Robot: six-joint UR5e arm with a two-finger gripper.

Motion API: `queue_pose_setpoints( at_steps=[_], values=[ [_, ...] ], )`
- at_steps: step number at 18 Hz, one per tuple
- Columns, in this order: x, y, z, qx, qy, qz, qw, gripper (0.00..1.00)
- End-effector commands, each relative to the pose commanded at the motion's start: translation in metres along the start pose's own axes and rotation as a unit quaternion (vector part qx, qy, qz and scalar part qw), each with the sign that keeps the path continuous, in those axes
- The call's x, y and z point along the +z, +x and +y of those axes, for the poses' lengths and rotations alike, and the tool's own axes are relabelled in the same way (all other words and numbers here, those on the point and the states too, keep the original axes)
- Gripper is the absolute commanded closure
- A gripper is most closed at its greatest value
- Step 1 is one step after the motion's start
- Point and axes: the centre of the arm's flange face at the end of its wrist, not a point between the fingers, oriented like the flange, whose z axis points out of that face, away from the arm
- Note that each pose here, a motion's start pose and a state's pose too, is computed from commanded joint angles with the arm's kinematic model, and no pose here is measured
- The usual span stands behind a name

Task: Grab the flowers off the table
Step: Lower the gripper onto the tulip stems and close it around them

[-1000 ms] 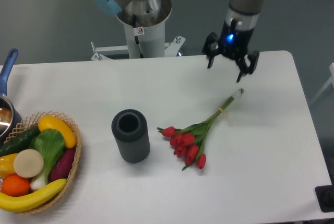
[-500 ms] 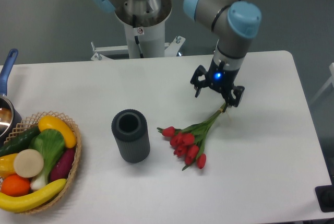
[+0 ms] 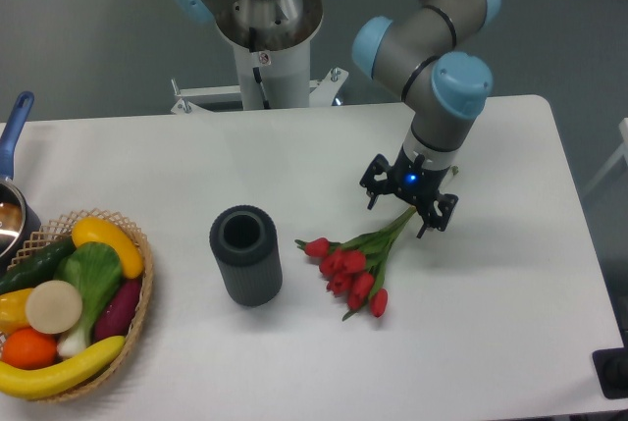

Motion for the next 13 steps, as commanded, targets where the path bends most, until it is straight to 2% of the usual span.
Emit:
queue_pose_setpoints(
  at_steps=[2,5,13],
  values=[
    [0.016,0.008,-0.002,0.008,-0.026,0.009,0.9996,0.0],
    [0.019,0.012,-0.004,0.016,-0.052,0.005,0.9985,0.0],
    [0.036,0.013,-0.007,0.016,-0.049,0.013,0.9986,0.0]
  ],
)
